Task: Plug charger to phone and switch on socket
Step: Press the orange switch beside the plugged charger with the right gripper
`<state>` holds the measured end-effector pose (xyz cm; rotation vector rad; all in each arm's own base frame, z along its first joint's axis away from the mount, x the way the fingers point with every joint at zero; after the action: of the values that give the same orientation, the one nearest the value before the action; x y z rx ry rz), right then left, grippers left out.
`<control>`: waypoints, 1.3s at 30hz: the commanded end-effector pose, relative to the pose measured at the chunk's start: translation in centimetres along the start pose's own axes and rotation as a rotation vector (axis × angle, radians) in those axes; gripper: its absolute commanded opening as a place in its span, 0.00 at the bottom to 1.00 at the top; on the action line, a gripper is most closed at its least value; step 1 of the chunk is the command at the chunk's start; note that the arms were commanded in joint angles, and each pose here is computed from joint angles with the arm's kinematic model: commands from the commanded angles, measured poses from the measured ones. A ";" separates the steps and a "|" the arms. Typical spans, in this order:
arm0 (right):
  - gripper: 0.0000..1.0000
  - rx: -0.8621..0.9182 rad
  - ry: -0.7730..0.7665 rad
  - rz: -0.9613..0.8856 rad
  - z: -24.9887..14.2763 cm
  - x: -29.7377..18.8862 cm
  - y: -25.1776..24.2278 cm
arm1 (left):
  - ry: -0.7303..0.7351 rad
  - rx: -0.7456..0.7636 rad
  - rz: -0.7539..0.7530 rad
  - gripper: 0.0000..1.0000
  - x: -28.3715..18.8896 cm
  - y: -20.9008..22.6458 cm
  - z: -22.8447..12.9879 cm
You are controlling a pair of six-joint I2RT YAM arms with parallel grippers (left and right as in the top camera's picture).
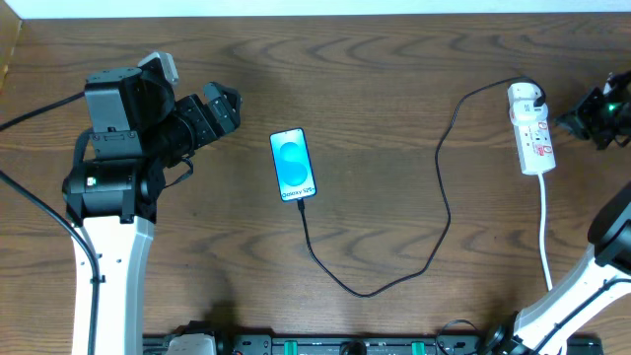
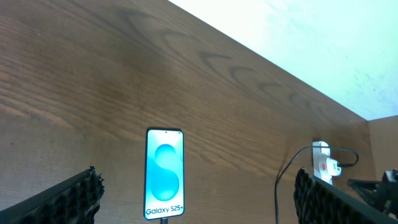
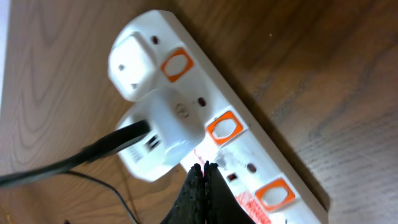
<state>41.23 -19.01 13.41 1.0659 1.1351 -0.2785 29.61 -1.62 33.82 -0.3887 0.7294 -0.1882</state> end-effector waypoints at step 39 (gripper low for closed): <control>0.01 0.023 0.082 0.030 0.2 6.5 -1.3 | -0.001 0.016 -0.005 0.99 -0.1 0.0 0.1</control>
<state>43.29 -19.01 9.03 1.0815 1.1331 -0.2462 29.61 -1.62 33.82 -0.3887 0.7294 -0.1882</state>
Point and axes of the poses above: each gripper's point midway between its finger pads, its own x axis out along the fingers, its own y axis along the line the jaws close on, z = x × y, the point moved 8 cm from there along -x, back along the fingers, and after that the axes turned 11 degrees about x, right-handed, at the moved point
